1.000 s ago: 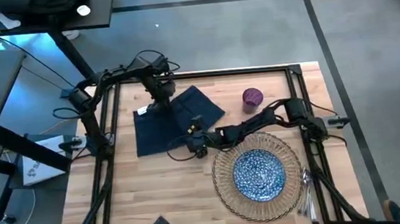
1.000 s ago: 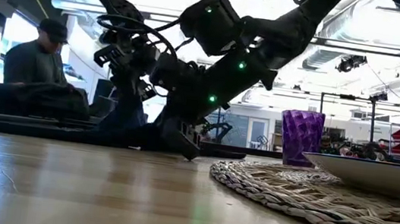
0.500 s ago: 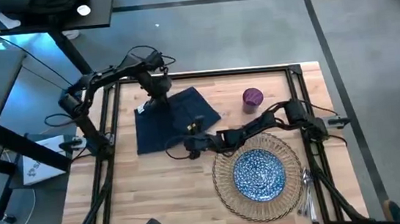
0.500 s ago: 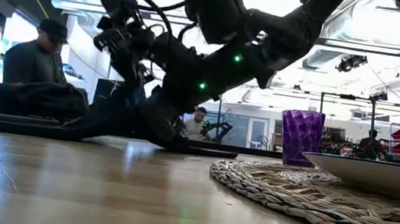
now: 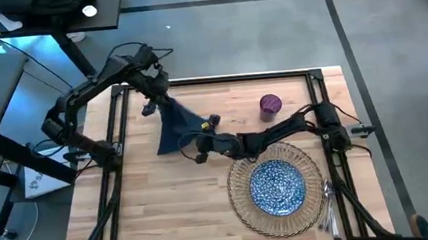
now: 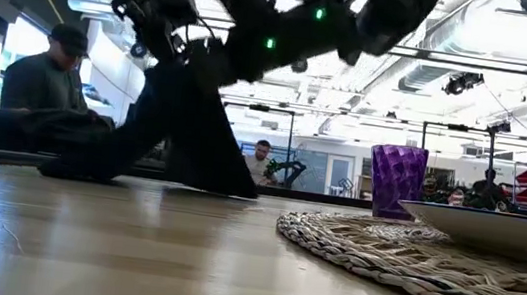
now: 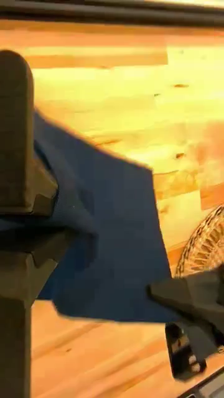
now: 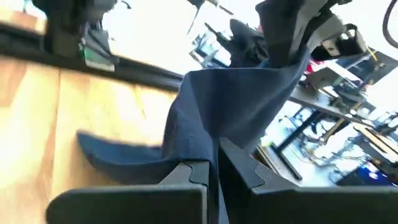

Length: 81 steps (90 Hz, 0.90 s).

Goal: Set table place
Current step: Fold the blue table napkin

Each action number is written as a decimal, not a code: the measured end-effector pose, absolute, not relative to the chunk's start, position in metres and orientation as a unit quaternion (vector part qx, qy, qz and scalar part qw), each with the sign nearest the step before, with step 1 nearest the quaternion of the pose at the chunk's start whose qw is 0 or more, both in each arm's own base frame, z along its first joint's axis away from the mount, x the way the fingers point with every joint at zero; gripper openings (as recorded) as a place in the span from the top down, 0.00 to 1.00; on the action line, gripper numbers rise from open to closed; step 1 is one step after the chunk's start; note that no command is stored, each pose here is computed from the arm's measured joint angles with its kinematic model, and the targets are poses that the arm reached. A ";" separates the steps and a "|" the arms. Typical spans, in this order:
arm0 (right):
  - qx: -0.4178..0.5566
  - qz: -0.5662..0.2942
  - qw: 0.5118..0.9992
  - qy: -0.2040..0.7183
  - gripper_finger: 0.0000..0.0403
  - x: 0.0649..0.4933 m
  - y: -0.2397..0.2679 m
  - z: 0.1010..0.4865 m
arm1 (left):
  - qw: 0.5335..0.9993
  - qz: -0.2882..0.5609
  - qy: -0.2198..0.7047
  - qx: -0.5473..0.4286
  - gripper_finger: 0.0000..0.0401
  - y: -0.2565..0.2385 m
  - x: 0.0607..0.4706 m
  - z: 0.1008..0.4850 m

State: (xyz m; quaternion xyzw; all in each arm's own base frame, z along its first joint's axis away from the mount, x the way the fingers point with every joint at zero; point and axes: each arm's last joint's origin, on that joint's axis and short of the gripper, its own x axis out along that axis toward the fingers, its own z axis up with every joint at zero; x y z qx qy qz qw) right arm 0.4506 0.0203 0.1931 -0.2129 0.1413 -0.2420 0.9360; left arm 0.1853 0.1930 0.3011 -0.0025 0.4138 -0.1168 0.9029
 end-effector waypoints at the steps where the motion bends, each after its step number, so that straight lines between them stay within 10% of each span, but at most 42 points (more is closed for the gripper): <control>1: -0.211 -0.242 0.937 0.139 1.00 0.450 0.019 0.196 | 0.904 -0.114 0.413 -0.004 1.00 0.193 0.184 0.302; 81: 0.091 -0.050 0.993 0.054 1.00 0.407 -0.085 0.287 | 0.955 0.012 0.271 -0.118 1.00 0.158 0.111 0.370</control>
